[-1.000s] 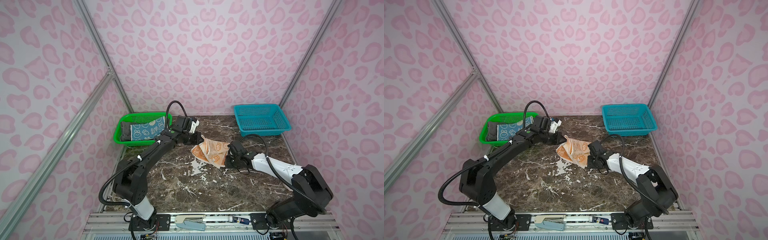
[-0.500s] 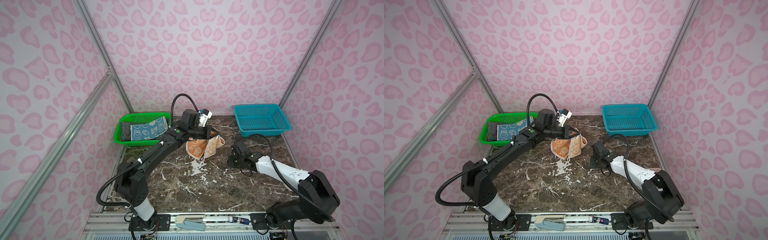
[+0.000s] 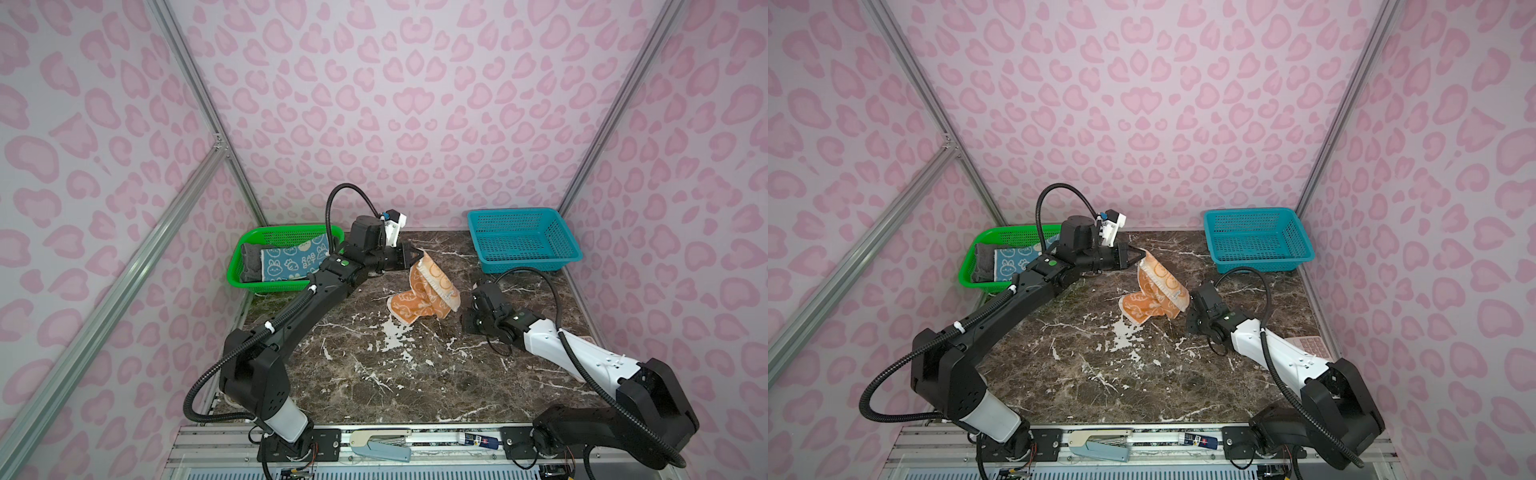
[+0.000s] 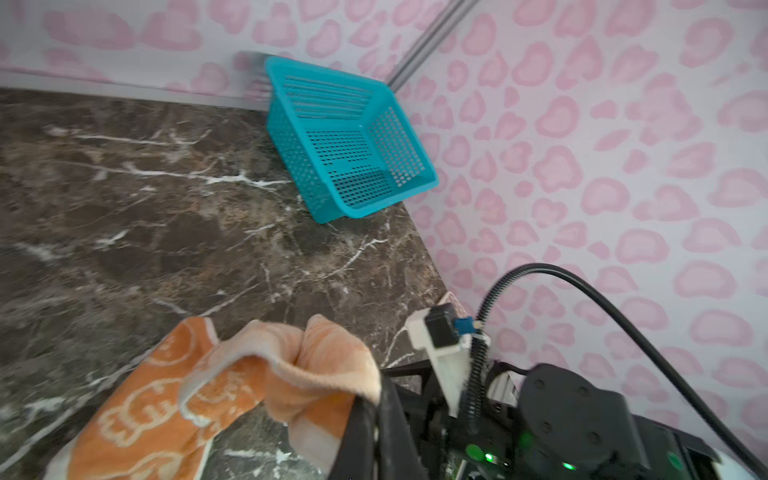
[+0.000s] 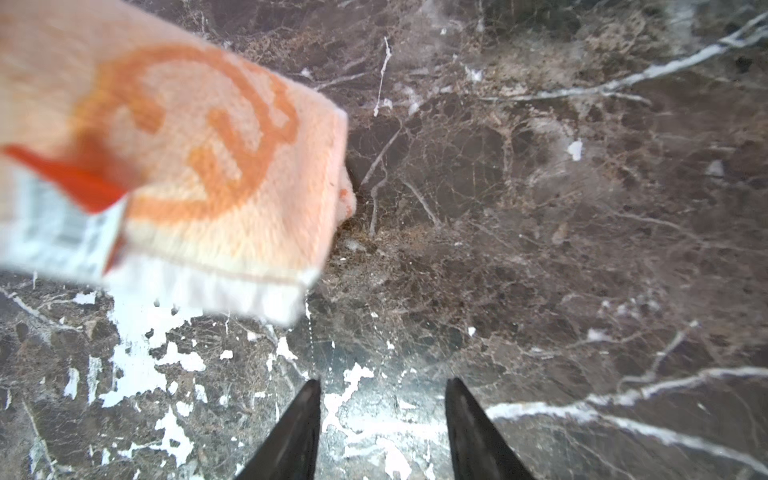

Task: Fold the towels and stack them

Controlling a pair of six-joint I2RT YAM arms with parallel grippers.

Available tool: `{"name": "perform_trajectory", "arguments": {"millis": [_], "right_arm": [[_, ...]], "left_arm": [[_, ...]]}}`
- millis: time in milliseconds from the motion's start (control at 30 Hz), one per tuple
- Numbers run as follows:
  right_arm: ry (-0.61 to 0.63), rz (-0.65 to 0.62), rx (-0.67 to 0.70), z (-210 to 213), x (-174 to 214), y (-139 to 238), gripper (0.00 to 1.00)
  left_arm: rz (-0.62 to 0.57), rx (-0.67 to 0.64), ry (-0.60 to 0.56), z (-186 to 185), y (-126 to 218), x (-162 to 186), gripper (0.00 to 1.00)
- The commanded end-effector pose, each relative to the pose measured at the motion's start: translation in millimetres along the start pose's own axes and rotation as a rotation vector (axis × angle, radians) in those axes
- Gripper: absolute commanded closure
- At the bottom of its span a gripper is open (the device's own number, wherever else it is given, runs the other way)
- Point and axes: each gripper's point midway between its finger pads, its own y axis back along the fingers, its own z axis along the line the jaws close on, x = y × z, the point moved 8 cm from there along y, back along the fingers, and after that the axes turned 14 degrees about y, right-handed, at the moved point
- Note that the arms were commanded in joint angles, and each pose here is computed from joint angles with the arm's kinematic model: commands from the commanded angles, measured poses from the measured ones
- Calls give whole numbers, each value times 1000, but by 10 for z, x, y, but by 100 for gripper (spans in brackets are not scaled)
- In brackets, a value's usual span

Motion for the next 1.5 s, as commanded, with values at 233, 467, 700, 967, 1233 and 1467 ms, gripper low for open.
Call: {"name": "perform_trajectory", "arguments": {"millis": [233,467,700,967,1233,1467], "right_arm": [[3,84,-175,195,-22,-179,44],[-40,96,-215,299,-135,-378,44],[-59,47,-175,349,-458,-513,42],[-140,76,-176,285,-488,-774,42],[-172,33,-195,275,-575,-928,46],[-171,24,-228,313,-673,-953,61]], "left_arm": [[101,-256,181,933,-81,462,96],[146,-378,241,1345,-54,740,96],[162,-405,246,1458,-60,773,96],[161,-412,246,1496,-54,761,96],[167,-412,247,1511,-68,753,97],[165,-413,246,1508,-61,736,96]]}}
